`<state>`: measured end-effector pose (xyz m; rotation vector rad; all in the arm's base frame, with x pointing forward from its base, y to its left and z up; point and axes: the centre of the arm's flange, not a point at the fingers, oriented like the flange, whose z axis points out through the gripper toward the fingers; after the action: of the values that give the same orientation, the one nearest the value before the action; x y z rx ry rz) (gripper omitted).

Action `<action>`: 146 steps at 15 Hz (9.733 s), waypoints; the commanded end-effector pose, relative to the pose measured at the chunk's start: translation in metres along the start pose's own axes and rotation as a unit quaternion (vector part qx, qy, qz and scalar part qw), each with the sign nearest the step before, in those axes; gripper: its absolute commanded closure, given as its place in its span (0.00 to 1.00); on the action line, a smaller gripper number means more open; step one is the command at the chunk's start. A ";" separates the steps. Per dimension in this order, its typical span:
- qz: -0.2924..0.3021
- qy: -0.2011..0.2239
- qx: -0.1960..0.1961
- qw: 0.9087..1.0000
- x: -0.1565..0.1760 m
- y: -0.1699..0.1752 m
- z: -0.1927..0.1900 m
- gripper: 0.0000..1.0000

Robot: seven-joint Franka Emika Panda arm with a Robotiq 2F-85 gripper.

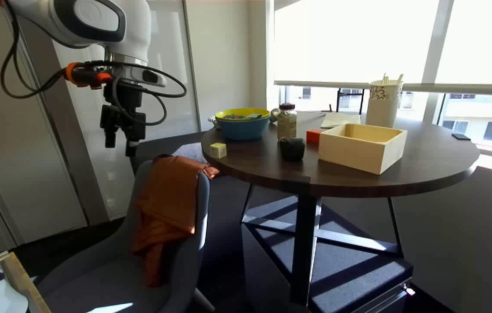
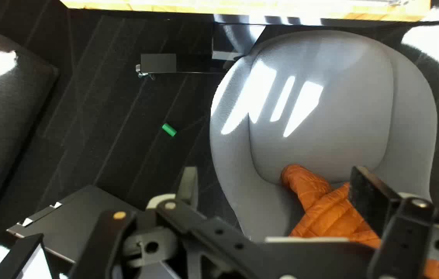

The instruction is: Lift the small box from the table and put it on top of the salt shaker

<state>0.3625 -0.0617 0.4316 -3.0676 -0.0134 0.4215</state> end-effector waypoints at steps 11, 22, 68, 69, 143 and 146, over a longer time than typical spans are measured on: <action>0.000 0.000 0.000 1.000 0.000 0.000 0.000 0.00; 0.002 0.007 0.006 1.000 0.001 0.003 -0.005 0.00; 0.034 0.160 -0.049 0.985 0.094 0.166 -0.050 0.20; 0.033 0.159 -0.051 0.985 0.094 0.165 -0.049 0.24; 0.413 0.204 -0.008 0.887 0.251 0.241 -0.225 0.92; 0.414 0.196 -0.017 0.889 0.252 0.243 -0.220 0.92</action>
<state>0.6533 -0.3080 0.5597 -2.9309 1.2854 -0.2111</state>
